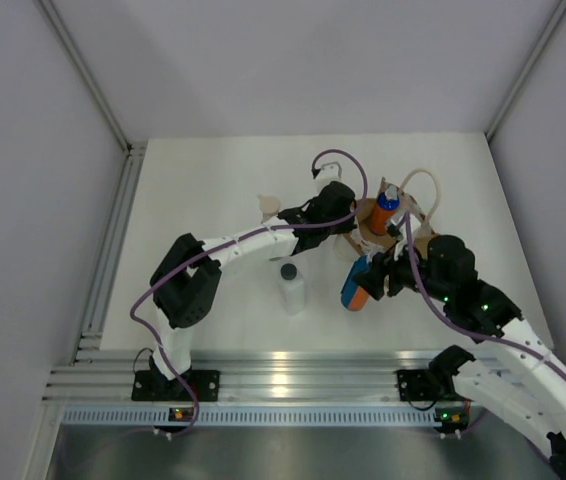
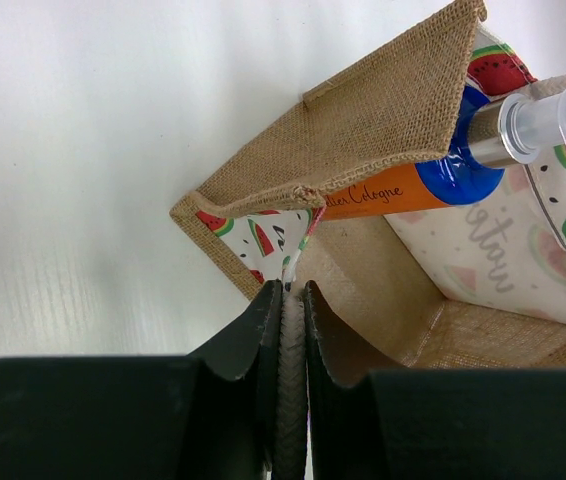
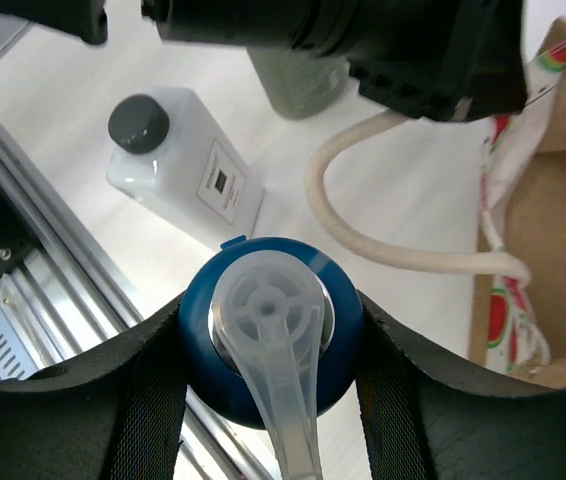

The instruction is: Take the personal care products out of the canvas bag

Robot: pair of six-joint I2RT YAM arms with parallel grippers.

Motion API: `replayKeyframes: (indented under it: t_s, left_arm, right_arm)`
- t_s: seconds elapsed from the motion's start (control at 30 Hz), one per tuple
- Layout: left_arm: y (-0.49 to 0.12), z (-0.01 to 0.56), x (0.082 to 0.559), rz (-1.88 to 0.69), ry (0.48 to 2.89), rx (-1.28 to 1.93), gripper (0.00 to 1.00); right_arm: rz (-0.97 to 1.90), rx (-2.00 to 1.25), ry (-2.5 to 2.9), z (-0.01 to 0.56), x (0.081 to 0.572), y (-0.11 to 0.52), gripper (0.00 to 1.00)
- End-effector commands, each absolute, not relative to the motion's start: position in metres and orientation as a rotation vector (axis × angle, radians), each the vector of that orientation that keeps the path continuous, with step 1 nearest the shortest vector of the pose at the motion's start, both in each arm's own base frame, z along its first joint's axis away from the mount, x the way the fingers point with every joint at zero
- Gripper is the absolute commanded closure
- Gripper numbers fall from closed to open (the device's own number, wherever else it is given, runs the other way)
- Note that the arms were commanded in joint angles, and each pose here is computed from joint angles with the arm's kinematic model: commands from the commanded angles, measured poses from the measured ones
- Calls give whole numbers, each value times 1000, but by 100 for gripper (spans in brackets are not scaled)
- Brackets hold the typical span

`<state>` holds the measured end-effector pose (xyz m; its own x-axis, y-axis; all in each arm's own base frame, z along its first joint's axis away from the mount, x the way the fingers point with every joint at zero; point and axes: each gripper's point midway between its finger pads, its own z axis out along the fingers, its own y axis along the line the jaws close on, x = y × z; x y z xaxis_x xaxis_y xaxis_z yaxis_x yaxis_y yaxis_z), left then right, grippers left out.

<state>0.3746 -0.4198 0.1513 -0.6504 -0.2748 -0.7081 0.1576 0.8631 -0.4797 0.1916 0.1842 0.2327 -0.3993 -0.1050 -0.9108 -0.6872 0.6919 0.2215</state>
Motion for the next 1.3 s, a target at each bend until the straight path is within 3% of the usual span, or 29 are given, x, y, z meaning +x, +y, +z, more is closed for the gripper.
replayKeyframes:
  t_s: [0.0, 0.57, 0.93, 1.07, 1.17, 1.27]
  left_arm:
    - [-418, 151, 381, -627, 2185, -80, 100]
    - [-419, 156, 380, -645, 2181, -78, 100]
    - [-420, 155, 377, -657, 2189, -79, 100]
    - [-421, 153, 376, -663, 2197, -76, 100]
    - [-422, 152, 375, -670, 2202, -73, 100]
    - [-421, 151, 375, -668, 2203, -73, 100]
  right_arm:
    - [800, -601, 1658, 275, 197, 208, 100]
    - [625, -721, 1551, 199, 184, 272, 100]
    - [601, -698, 1597, 183, 188, 273, 99]
    - [599, -656, 1626, 180, 191, 271, 60]
    - [600, -654, 1640, 178, 190, 270, 42]
    - [601, -673, 1651, 178, 188, 271, 36]
